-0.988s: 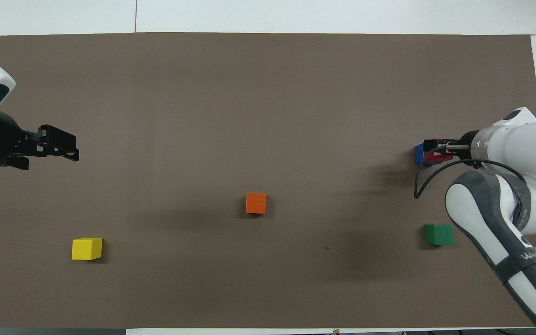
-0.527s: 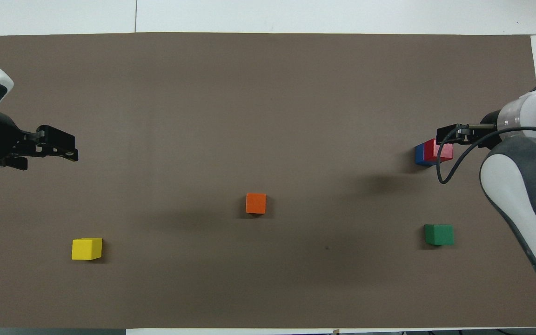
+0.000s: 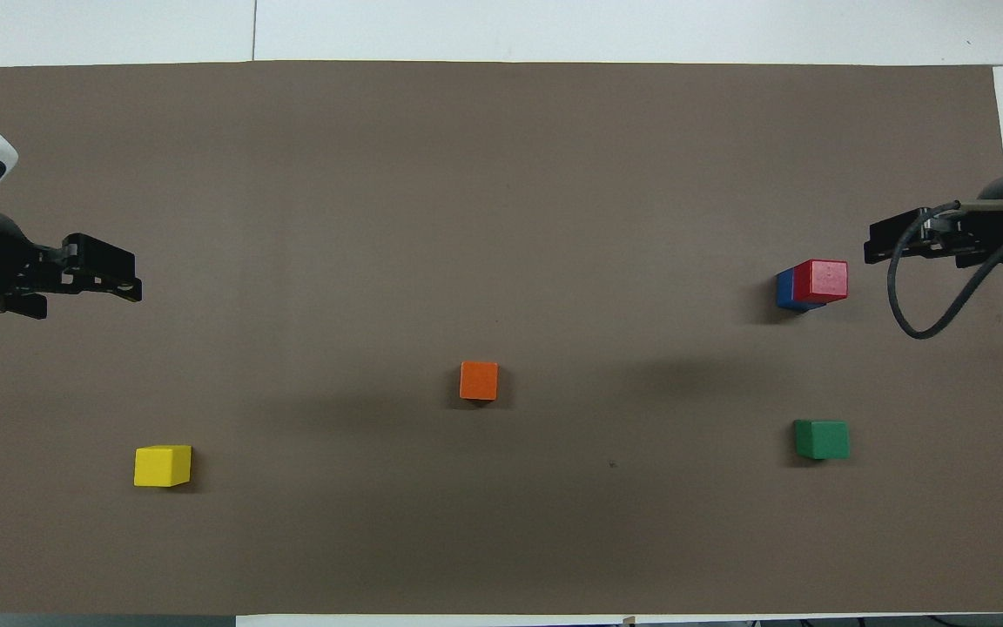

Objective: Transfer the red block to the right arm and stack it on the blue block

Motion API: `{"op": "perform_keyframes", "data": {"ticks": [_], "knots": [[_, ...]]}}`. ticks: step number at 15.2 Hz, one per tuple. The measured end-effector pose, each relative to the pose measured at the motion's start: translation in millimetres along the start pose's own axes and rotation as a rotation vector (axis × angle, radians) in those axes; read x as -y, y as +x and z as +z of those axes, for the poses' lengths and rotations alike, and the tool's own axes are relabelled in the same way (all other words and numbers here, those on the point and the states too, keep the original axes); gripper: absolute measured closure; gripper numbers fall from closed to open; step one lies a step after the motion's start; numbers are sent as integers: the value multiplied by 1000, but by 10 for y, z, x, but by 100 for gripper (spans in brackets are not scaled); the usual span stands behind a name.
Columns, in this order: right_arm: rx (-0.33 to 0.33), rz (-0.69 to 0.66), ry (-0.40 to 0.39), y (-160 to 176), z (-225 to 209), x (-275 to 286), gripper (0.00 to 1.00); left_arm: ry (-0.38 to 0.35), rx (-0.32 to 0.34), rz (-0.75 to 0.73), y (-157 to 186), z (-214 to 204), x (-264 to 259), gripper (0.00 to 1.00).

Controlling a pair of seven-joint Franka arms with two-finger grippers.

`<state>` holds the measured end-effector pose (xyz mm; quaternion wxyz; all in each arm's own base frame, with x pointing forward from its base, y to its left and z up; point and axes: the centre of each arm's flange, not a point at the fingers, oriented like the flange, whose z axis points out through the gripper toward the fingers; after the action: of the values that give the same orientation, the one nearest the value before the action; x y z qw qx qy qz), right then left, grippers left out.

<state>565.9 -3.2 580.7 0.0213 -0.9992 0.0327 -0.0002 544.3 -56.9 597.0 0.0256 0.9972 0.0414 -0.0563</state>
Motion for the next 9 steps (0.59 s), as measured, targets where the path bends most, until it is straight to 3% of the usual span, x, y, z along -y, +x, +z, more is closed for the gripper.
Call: {"op": "perform_keyframes", "data": {"ticks": [6,9], "knots": [[-30,-126,-26,-177,-332,-98,0,0,0,0,0,0,0,0],[10,-97,-25,-238,-322,-129,0,0,0,0,0,0,0,0]]}}
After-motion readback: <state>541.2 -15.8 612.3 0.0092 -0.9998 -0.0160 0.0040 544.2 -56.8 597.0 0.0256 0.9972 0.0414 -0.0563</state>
